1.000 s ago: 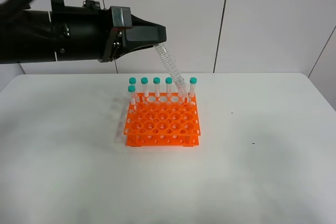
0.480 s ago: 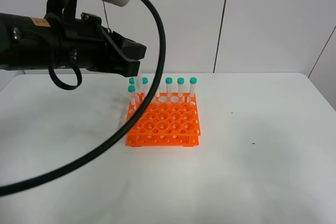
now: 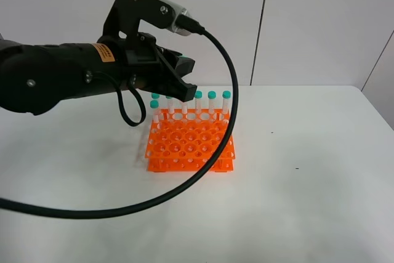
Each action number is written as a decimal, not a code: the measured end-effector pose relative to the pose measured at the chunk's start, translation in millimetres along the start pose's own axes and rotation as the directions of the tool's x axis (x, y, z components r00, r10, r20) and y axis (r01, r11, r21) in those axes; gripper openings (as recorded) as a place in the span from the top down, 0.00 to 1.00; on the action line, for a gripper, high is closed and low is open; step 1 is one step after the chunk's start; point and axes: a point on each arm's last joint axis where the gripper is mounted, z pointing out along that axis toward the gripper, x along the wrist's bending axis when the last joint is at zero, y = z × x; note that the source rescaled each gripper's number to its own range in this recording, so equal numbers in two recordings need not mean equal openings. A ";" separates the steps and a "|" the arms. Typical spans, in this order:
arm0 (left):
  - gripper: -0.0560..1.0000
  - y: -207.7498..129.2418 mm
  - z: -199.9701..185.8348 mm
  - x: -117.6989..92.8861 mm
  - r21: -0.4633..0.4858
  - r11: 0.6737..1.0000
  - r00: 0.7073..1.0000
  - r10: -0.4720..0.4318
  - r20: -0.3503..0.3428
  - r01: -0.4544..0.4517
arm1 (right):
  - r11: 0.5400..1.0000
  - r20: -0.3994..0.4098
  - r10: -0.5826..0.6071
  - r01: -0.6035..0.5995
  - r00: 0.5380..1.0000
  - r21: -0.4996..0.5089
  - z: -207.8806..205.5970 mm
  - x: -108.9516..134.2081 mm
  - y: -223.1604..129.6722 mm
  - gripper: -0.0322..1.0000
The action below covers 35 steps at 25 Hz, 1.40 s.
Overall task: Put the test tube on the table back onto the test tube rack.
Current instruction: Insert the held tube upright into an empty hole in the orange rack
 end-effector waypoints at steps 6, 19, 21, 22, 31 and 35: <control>0.94 -19.9 23.6 0.1 -0.006 1.000 1.000 0.004 -0.021 -0.004 | 1.000 0.000 0.000 0.000 1.000 0.000 0.0 0.0 0.0 0.00; 0.94 -53.9 75.2 44.6 0.197 0.976 0.991 -0.075 -0.108 0.096 | 1.000 0.000 0.001 -0.001 1.000 0.000 0.0 0.0 0.0 0.00; 0.94 -63.3 79.5 51.8 0.207 0.973 0.988 -0.080 -0.129 0.106 | 1.000 -0.001 0.001 -0.001 1.000 0.000 0.0 0.1 0.0 0.00; 0.94 -66.0 80.7 54.9 0.206 0.972 0.987 -0.082 -0.138 0.110 | 1.000 -0.001 0.001 -0.001 1.000 0.000 0.0 0.1 0.0 0.00; 0.94 -81.4 89.7 61.8 0.193 0.961 0.970 -0.163 -0.178 0.197 | 1.000 -0.003 0.002 -0.002 1.000 0.000 0.0 0.3 0.0 0.00; 0.94 -82.4 89.0 67.6 0.182 0.956 0.961 -0.193 -0.198 0.230 | 1.000 -0.003 0.002 -0.002 1.000 0.000 0.0 0.3 0.0 0.00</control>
